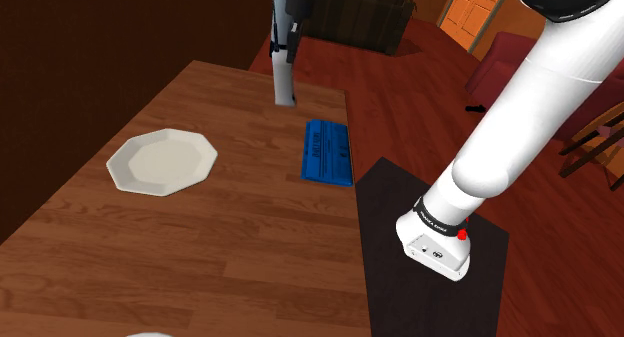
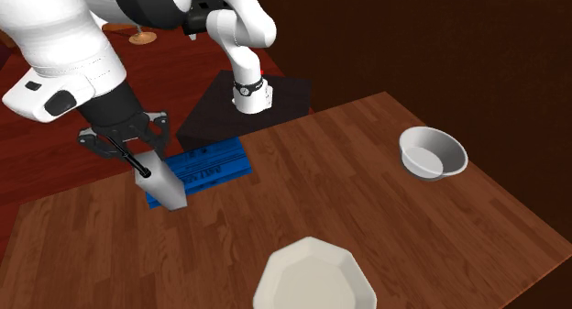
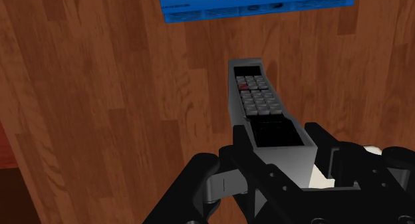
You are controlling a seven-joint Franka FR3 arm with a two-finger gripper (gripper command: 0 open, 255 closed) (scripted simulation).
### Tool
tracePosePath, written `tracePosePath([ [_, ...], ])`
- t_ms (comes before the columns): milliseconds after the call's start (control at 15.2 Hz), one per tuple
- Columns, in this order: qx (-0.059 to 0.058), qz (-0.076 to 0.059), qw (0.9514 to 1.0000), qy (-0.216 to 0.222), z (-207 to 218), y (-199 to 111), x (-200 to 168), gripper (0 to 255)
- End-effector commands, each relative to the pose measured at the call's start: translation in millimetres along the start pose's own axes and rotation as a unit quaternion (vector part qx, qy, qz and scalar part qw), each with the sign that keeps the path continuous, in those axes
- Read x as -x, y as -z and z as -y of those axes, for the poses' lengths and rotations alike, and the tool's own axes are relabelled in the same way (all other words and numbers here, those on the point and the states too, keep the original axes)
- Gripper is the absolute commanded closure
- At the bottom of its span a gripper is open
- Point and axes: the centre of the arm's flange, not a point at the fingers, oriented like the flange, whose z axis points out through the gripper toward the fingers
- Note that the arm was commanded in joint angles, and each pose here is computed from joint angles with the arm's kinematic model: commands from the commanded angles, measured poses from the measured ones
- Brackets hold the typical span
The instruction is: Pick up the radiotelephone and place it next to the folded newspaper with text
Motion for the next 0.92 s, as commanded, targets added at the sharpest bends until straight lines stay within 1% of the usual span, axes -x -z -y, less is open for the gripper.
tracePosePath([
  [0,0.0,0.0,1.0,0.0,1,-11,0,255],
  [858,0.0,0.0,1.0,0.0,1,-80,2,255],
])
